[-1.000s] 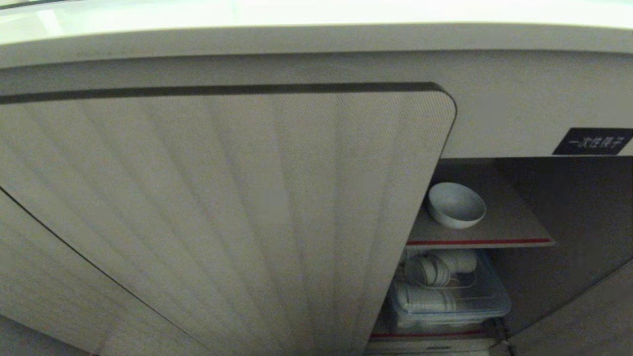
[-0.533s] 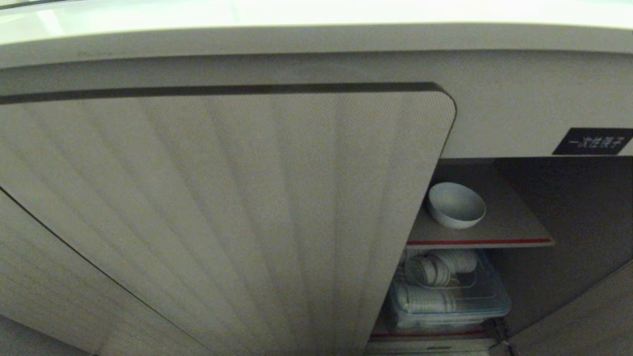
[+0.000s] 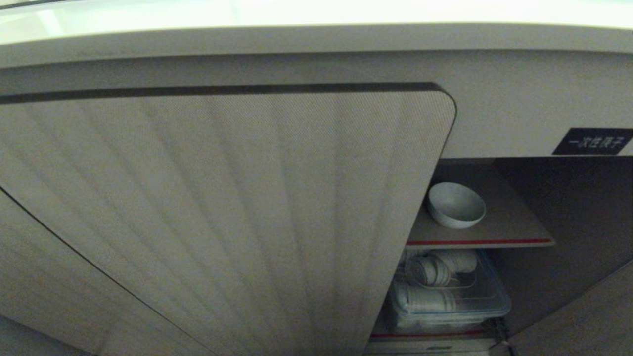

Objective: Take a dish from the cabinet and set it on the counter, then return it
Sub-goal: Take the bowl from the cabinet

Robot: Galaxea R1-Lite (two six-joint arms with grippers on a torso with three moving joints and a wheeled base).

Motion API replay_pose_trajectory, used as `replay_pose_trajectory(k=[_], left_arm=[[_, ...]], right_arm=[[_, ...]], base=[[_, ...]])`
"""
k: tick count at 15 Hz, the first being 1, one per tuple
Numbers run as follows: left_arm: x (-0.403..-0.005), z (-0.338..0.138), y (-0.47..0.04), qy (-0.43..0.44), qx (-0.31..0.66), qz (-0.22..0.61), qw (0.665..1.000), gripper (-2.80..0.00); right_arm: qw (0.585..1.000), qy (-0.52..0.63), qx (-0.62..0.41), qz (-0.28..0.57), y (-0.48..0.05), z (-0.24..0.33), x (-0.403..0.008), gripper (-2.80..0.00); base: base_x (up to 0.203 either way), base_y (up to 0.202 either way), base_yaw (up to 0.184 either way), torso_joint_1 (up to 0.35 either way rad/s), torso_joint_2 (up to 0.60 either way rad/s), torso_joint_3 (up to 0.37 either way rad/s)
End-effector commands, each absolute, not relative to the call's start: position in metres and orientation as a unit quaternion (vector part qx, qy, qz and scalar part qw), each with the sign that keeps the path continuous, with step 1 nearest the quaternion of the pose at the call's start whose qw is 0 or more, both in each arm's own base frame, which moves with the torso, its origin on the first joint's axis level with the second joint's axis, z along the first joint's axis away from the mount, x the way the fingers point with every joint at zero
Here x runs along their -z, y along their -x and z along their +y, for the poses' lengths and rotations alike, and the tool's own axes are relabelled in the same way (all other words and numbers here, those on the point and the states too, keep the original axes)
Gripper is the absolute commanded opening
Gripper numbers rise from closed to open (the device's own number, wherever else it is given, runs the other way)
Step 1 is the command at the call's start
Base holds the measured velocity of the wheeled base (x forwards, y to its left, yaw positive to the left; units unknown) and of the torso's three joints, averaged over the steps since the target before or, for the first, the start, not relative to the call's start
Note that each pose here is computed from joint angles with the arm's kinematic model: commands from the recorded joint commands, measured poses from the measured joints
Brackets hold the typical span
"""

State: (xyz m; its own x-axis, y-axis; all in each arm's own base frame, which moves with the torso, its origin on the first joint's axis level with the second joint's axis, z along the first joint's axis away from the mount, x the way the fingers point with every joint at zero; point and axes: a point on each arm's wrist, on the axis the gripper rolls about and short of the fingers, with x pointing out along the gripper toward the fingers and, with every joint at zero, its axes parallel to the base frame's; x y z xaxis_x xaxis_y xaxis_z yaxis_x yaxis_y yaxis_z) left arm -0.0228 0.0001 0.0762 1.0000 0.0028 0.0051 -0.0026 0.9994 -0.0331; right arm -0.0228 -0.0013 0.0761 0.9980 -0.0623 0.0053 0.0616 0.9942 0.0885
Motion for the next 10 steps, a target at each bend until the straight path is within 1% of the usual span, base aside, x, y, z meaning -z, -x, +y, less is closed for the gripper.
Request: replay_pose_trajectory(k=[1,10], left_arm=[[-0.0762,0.0001,0.0229,0.017,-0.002,-0.003,1.0,-2.8],[-0.0765,0.0001,0.0229,0.017,-0.001,-0.004,1.0,-2.8]], right_arm=[[0.999,-0.045,0.031,-0.004,0.0228,-0.0013,-0.0761,-2.8],[0.999,-0.045,0.031,-0.004,0.0228,-0.0013,-0.0761,-2.8]], base=[[0.0,0.0,0.0,0.0,0.0,0.0],[0.0,0.0,0.0,0.0,0.0,0.0]])
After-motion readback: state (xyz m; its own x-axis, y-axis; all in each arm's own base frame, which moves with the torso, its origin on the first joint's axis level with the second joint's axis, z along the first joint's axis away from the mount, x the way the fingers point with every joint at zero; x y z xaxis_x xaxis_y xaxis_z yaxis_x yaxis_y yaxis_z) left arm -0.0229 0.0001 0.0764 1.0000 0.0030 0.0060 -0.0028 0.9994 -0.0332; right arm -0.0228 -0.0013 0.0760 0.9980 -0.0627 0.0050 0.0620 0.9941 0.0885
